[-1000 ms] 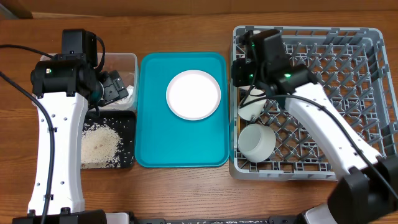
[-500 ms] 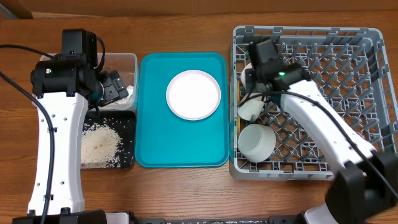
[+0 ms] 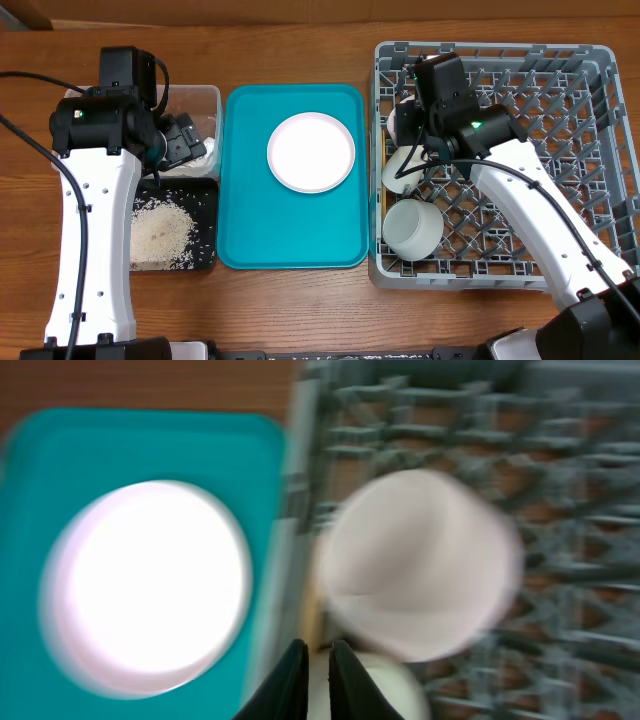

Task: Sort waste into correct bins and load items into the dishwasher
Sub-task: 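Move the right gripper back over the pink plate on the tray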

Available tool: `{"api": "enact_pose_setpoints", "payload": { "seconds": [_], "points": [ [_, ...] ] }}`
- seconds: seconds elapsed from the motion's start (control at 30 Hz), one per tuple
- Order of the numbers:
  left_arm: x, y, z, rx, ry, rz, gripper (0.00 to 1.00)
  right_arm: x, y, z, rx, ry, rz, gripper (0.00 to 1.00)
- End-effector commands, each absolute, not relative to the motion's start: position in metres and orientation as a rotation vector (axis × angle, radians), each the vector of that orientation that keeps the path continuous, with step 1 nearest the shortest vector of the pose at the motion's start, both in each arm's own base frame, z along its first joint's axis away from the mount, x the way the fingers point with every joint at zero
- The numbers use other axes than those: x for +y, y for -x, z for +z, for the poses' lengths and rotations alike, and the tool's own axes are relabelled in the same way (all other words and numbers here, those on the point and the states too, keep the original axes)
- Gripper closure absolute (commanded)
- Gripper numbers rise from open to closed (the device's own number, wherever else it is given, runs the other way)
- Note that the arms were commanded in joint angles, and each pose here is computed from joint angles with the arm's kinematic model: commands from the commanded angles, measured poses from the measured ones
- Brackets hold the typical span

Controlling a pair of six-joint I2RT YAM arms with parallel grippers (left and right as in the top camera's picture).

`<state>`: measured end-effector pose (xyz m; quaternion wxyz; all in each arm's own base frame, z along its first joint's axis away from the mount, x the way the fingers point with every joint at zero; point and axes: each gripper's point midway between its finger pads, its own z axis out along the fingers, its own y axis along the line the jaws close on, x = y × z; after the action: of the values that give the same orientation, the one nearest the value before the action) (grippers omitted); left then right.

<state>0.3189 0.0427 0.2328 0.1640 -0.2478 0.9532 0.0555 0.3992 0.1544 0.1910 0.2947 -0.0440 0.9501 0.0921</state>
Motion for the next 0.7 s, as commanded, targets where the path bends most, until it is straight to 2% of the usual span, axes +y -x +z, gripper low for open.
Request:
{"api": "enact_pose_setpoints", "payload": {
  "seconds": [0.0,0.03,0.23,0.57,0.67],
  "points": [
    [0.044,-0.321,0.235,2.708,0.710,0.164,0.00,0.216,-0.376,0.212,2.507,0.293,0.629,0.88],
    [0.044,-0.321,0.235,2.708,0.710,0.164,0.00,0.221,-0.374,0.211,2.510,0.308,0.634,0.85],
    [0.044,-0.321,0.235,2.708,0.710,0.164,0.00,0.262,-0.361,0.194,2.513,0.433,0.619,0.79],
    [0.044,-0.321,0.235,2.707,0.711,0.164,0.00,0.327,-0.355,0.120,2.545,0.595,0.560,0.77],
    [0.044,-0.321,0.235,2.708,0.710,0.164,0.00,0.338,-0.355,0.087,2.585,0.623,0.547,0.66]
  ]
}}
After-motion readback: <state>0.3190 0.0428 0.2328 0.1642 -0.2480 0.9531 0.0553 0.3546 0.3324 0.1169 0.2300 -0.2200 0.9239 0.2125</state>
